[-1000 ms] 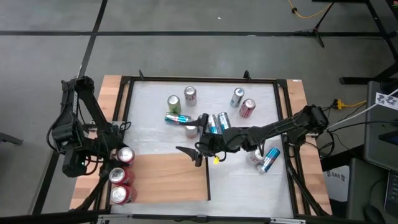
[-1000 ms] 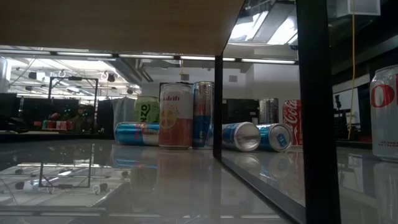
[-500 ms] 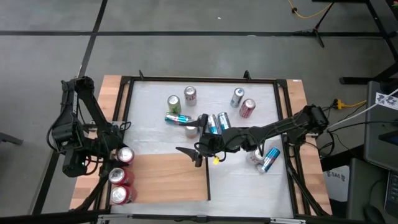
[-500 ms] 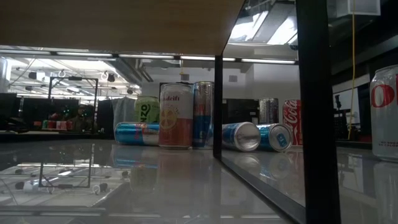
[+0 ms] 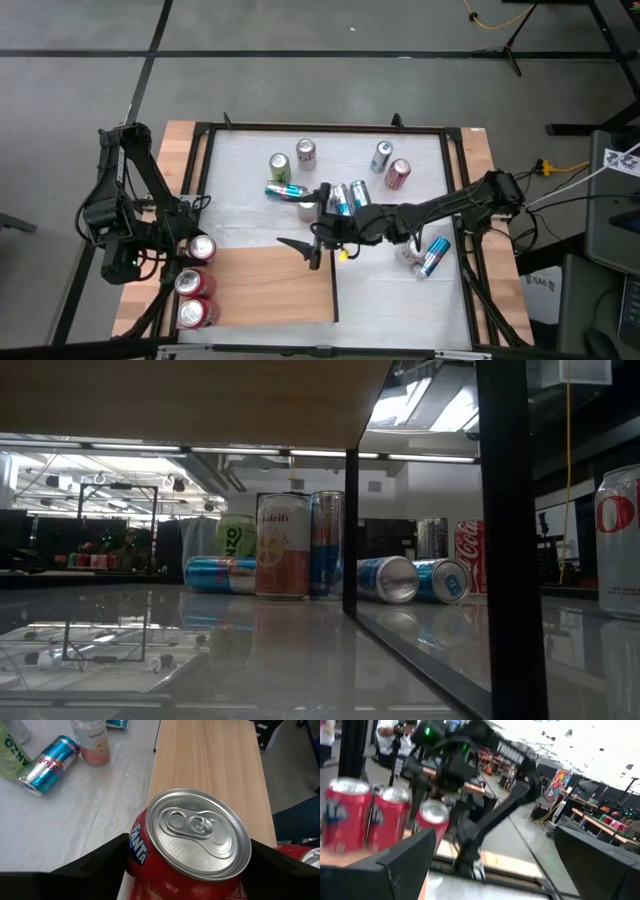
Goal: Place canned beverage on shelf
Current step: Put the orange soda can on the shelf aligned with the orange soda cans
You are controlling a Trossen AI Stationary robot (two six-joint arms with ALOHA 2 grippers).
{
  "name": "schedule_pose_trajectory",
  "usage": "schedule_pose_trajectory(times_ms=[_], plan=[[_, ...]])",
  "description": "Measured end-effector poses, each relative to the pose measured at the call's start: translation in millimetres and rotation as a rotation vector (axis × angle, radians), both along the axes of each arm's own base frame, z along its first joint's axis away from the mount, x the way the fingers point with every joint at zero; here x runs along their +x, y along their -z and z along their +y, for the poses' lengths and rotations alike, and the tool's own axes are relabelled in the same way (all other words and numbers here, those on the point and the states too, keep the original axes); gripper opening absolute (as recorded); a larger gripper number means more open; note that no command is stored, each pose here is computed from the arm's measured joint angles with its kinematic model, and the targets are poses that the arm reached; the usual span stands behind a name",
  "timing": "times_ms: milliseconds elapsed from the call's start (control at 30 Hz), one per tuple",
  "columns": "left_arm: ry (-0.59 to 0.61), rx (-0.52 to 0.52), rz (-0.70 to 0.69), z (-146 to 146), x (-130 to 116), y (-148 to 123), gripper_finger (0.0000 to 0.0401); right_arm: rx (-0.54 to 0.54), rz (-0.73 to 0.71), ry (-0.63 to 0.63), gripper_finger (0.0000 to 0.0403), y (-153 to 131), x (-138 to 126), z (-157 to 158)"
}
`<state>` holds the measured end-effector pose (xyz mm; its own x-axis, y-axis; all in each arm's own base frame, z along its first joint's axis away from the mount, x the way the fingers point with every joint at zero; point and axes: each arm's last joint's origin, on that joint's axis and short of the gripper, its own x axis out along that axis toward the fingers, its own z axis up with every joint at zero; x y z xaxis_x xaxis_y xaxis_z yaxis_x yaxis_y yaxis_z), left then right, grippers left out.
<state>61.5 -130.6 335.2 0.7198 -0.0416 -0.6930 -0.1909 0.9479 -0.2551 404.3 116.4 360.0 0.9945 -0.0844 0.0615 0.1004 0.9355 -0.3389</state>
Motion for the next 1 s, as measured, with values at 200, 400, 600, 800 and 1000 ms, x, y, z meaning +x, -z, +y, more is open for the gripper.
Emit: schedule_pose_trajectory(times_ms=[200, 400, 600, 800, 1000], plan=[[-0.001, -0.001, 0.0, 0, 0, 0, 0.0305, -0.081, 0.139, 0.002, 0.0395, -7, 49, 5], [0.001, 0.003, 0.001, 0, 0, 0, 0.0305, -0.029, 0.232, 0.038, 0.0395, 10, 92, -12], [0.002, 0.005, 0.002, 0, 0, 0, 0.0305, 0.017, 0.232, -0.015, 0.0395, 28, 114, -19], [0.004, 0.004, 0.007, 0, 0, 0, 0.0305, 0.073, 0.178, -0.033, 0.0395, 43, 126, -18], [0.007, -0.001, 0.017, 0, 0, 0, 0.0305, 0.09, 0.089, -0.077, 0.0395, 61, 139, -15]])
